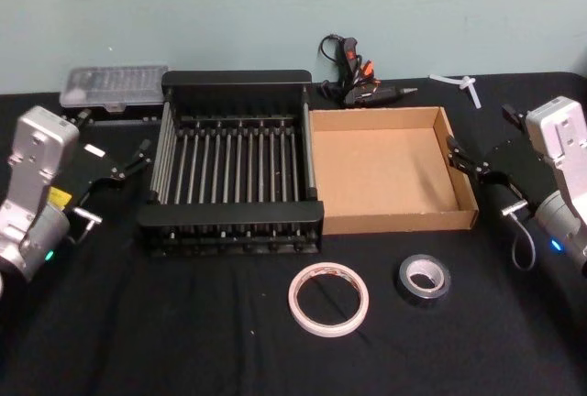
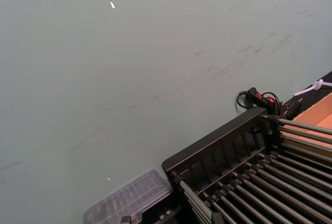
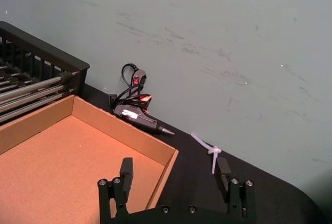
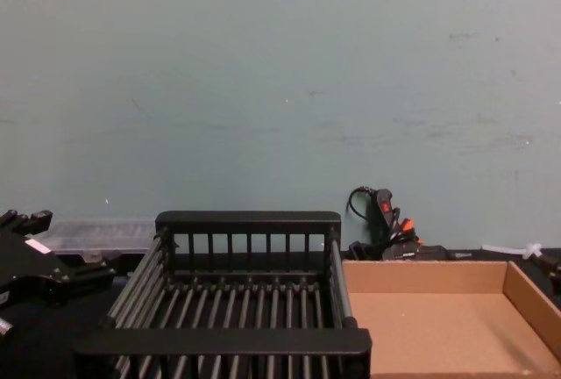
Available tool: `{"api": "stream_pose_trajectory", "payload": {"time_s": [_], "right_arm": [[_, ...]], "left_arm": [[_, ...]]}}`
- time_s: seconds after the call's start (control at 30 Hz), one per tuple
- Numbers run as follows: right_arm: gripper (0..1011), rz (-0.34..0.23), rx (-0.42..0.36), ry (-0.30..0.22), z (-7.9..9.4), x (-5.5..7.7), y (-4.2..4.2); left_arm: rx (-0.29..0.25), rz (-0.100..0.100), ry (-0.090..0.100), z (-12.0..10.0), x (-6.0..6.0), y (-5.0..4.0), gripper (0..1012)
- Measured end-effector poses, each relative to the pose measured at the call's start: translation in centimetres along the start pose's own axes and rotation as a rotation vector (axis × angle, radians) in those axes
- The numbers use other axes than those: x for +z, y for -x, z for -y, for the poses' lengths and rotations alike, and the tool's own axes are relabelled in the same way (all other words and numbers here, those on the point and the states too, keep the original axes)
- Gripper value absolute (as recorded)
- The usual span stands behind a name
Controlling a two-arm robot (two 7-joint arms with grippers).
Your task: Pick up the white tape and place it into the black box , Pick up the silver tape and place it into the brown box.
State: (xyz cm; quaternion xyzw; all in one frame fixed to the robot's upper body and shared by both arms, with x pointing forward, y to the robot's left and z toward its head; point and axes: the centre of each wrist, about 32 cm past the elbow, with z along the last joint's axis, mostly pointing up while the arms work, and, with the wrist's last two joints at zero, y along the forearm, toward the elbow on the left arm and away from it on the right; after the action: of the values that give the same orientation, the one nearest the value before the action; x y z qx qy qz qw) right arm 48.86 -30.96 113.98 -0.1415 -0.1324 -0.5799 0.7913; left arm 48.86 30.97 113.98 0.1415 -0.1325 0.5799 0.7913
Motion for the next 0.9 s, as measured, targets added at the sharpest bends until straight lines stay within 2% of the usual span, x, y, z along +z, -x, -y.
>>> {"api": "stream_pose_trajectory", "payload": {"time_s": [0.13, 0.5, 0.9], "right_arm": [[1002, 0.000, 0.000, 0.000, 0.0, 0.0, -0.01], [1002, -0.051, 0.024, -0.011, 0.7, 0.7, -0.11], [1002, -0.114, 0.062, 0.000, 3.0, 2.2, 0.26]], "left_arm": [[0.000, 0.000, 0.000, 0.0, 0.0, 0.00, 1001], [0.000, 0.000, 0.000, 0.0, 0.0, 0.00, 1001], [0.000, 0.000, 0.000, 0.0, 0.0, 0.00, 1001]]}}
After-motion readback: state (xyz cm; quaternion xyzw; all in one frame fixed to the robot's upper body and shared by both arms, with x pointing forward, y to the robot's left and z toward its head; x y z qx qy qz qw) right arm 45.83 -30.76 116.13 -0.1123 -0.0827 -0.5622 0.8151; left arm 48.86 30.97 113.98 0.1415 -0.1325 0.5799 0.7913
